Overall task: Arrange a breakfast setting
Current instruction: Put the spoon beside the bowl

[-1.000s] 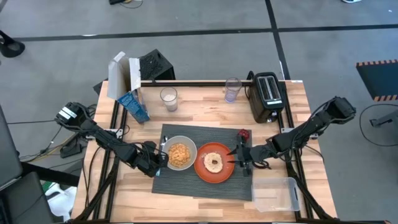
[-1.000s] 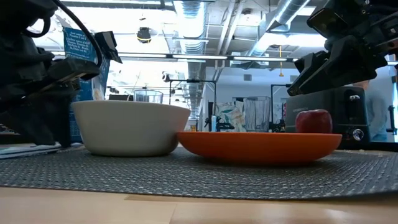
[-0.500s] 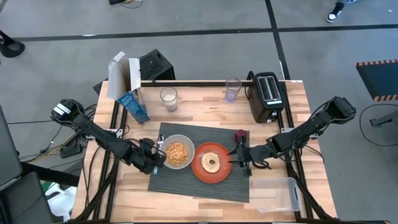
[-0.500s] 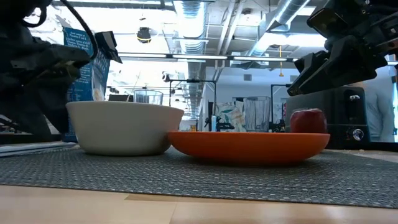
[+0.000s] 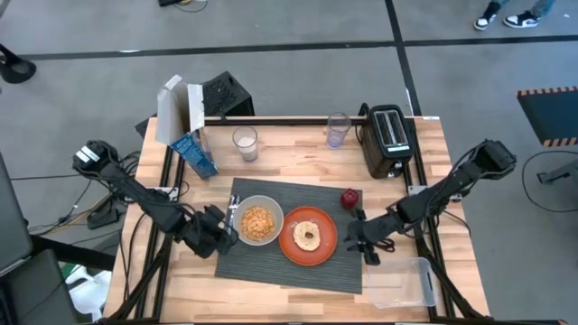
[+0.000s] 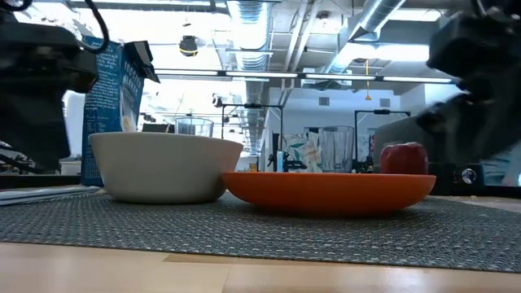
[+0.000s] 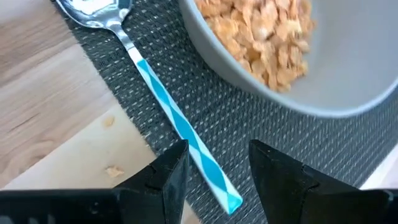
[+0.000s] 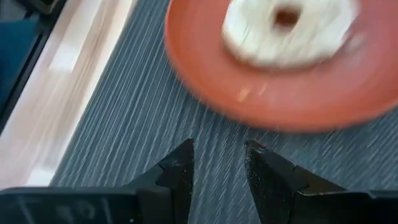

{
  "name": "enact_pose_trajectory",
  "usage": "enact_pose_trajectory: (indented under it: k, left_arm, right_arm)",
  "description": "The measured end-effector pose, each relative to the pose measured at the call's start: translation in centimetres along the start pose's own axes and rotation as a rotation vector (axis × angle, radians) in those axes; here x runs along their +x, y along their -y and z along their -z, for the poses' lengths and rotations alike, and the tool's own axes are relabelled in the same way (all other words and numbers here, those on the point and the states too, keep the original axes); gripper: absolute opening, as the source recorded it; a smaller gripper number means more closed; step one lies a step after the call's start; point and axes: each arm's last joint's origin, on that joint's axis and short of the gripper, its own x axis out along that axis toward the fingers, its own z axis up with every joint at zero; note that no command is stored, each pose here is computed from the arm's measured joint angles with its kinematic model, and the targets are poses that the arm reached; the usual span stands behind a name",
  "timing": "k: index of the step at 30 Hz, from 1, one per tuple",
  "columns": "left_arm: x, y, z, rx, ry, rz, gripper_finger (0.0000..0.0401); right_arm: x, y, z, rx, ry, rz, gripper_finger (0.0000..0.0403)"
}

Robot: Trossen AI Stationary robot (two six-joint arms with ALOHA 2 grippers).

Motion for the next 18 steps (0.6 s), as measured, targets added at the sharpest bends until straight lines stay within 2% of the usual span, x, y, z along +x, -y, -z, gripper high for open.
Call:
enact_pose_trajectory:
  k: [10, 18]
  left_arm:
    - [-0.4, 0.0, 1.7, 0.109, 0.001, 0.007, 0.0154]
    - [0.7, -0.2, 3.9, 0.211, -0.012, -0.053, 0.0154]
  right_arm:
    - [0.0, -0.1, 0.3, 0.034, -0.030, -0.006, 0.0088]
    - [2.1, 0.1, 1.2, 0.040, -0.097, 0.023, 0.0042]
